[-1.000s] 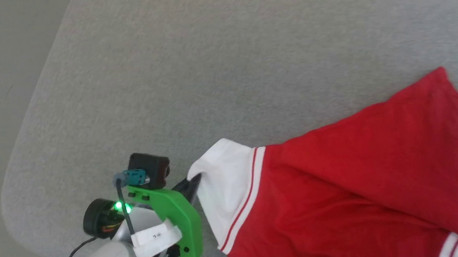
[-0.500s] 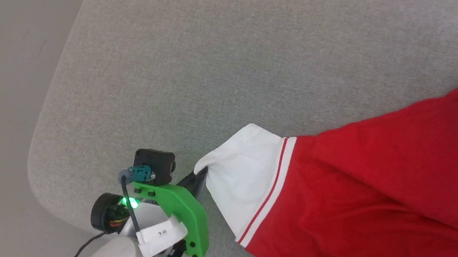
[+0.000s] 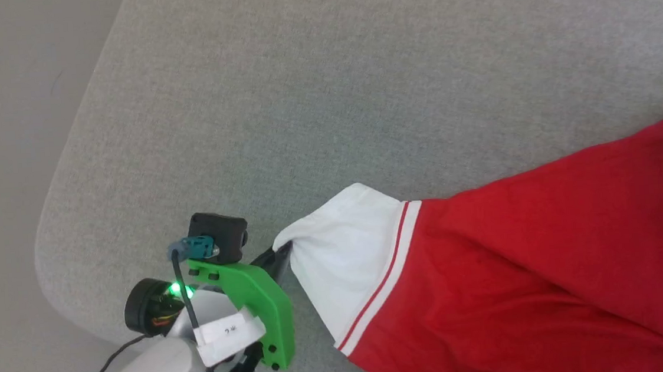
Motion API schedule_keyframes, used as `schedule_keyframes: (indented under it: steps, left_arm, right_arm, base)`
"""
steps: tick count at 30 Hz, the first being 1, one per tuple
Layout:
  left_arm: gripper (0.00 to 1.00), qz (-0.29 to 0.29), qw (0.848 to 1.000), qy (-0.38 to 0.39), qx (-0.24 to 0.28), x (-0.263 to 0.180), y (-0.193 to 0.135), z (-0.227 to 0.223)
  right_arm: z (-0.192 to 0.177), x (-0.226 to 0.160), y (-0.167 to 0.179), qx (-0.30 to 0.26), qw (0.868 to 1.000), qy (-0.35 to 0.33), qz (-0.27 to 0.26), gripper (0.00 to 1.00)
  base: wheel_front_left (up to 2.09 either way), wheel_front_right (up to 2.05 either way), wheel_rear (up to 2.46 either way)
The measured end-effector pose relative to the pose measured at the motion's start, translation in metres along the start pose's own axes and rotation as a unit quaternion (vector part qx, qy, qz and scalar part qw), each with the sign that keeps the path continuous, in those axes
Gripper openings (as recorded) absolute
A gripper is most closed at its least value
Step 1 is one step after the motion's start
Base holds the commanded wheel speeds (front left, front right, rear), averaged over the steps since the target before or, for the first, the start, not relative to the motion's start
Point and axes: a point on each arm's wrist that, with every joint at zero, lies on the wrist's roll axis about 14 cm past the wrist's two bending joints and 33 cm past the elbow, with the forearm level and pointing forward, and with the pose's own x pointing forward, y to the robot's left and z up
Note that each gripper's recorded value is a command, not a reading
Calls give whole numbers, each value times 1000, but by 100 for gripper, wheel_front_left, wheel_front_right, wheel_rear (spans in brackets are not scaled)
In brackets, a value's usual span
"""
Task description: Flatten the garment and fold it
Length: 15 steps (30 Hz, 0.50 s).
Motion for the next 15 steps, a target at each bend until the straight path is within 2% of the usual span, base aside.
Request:
schedule_keyframes:
  steps: [7, 15]
  left_arm:
    - [0, -12, 999, -35, 15, -13, -4, 21]
    - [0, -32, 993, -104, 51, -39, -9, 66]
  right_arm:
    - [26, -43, 6, 15, 993, -114, 10, 0]
    - [47, -124, 6, 12, 969, -248, -2, 0]
  base:
    - [0, 0, 0]
    - [0, 0, 0]
